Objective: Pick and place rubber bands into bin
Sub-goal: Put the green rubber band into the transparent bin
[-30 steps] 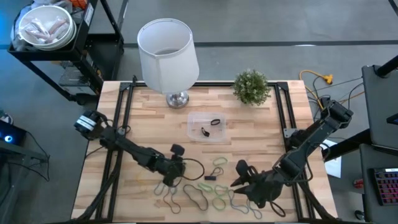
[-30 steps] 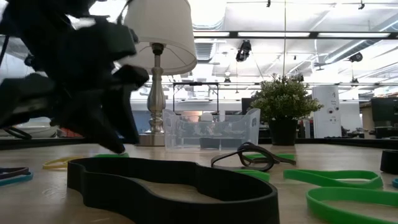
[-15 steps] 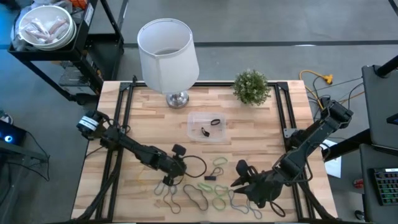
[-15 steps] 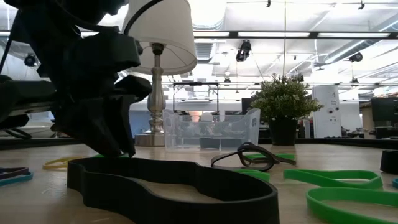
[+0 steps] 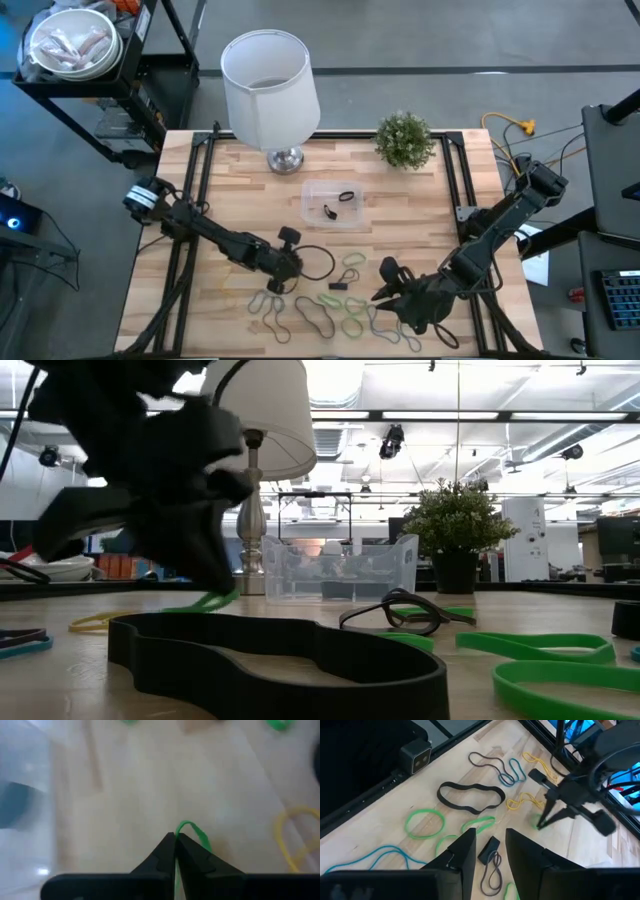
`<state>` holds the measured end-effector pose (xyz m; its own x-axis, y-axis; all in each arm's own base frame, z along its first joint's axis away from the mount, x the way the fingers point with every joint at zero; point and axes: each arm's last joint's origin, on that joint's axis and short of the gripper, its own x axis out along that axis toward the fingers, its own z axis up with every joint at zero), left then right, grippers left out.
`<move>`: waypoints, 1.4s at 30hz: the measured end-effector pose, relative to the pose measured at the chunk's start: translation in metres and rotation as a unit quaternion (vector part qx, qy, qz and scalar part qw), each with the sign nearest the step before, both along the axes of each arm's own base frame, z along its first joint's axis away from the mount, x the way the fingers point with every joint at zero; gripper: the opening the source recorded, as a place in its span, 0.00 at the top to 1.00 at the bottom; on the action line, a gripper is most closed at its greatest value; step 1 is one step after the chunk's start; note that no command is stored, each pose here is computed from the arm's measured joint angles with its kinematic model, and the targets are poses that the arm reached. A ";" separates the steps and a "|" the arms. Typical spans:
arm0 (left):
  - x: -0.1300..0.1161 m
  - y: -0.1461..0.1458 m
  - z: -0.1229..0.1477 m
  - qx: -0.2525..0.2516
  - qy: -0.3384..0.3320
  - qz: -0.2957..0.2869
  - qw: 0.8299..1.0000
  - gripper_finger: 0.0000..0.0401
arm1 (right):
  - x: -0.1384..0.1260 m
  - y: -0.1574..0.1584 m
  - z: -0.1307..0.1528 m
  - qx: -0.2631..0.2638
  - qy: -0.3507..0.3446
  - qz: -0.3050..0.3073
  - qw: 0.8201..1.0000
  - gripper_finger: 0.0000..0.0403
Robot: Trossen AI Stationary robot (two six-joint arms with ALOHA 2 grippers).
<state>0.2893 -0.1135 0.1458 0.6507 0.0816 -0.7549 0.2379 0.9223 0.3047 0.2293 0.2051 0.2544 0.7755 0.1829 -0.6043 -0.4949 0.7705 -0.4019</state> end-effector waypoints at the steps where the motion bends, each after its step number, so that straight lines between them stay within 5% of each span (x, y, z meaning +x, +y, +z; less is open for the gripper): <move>1: 0.000 0.000 0.002 0.007 -0.006 0.006 1.000 1.00 | 0.000 0.000 0.000 0.000 0.000 0.000 1.000 0.75; 19: 0.032 0.013 0.055 0.145 -0.129 -0.001 0.981 1.00 | 0.000 0.000 0.001 -0.004 -0.004 0.004 1.000 0.79; 28: 0.052 0.062 0.073 0.224 -0.148 0.083 0.960 1.00 | 0.000 0.000 0.001 -0.005 -0.005 0.005 1.000 0.81; 35: 0.055 0.108 0.071 0.234 -0.129 0.148 0.952 1.00 | 0.000 0.000 0.001 -0.005 -0.004 0.005 1.000 0.81; 42: 0.051 0.123 0.063 0.230 -0.102 0.168 0.953 1.00 | 0.000 0.000 0.000 -0.006 -0.004 0.005 1.000 0.82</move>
<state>0.3401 0.0090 0.2092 0.6588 0.6031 -0.4498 -0.1557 0.6942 0.7028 0.2296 0.2052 0.2548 0.7782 0.1841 -0.6005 -0.4997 0.7608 -0.4142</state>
